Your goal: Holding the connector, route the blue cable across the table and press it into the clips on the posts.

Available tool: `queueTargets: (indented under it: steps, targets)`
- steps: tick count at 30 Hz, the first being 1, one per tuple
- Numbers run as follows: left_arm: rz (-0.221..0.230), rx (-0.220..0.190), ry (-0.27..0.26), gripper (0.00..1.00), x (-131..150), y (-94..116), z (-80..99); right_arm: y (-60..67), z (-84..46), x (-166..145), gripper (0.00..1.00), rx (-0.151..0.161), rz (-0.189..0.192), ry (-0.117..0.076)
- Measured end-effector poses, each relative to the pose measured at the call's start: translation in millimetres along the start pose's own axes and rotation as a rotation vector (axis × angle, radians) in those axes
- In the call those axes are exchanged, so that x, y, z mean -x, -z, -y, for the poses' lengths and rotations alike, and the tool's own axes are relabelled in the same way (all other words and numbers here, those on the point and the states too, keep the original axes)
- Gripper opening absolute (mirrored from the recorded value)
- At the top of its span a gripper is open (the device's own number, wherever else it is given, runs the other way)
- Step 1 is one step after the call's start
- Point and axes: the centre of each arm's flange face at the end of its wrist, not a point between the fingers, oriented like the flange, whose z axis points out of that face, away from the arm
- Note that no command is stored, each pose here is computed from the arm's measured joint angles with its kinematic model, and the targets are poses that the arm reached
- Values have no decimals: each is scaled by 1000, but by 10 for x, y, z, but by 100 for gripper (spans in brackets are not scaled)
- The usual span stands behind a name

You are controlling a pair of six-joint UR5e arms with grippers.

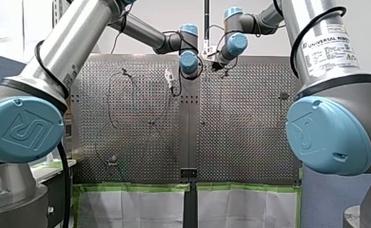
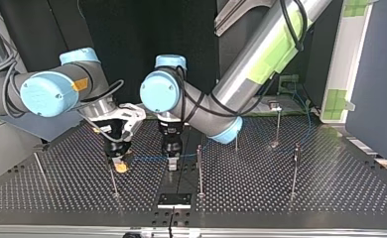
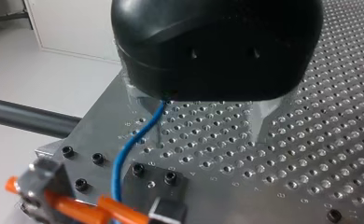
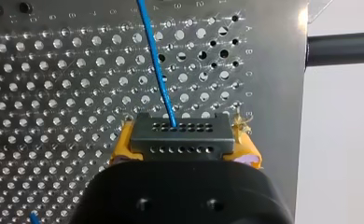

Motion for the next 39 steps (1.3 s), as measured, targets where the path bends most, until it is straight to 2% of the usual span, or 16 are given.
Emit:
queueTargets:
  steps: [1,2,4,5,11,18,21,30,39]
  targets:
    - [0,2,0,39,-1,5,3,0,-1,0,0,0,0,0]
    - [0,3,0,33,-1,11,7,0,-2,-2,0,0,0,0]
    - [1,5,0,33,-3,22,17,-1,-2,-2,0,0,0,0]
    - [1,6,0,0,-3,26,19,0,-3,-2,0,1,0,0]
    - [-2,25,-5,0,-8,57,21,0,1,1,0,0,0,0]
    - [-37,76,-34,0,-107,170,-21,4,22,43,0,-3,8,-1]
    - [-53,86,-47,0,-198,244,-43,10,22,92,0,-2,18,-2]
    - [-53,71,-42,0,-391,412,-58,28,-39,389,0,9,65,-5]
    - [-64,42,-43,0,-682,407,-184,49,-96,869,0,14,129,-10]
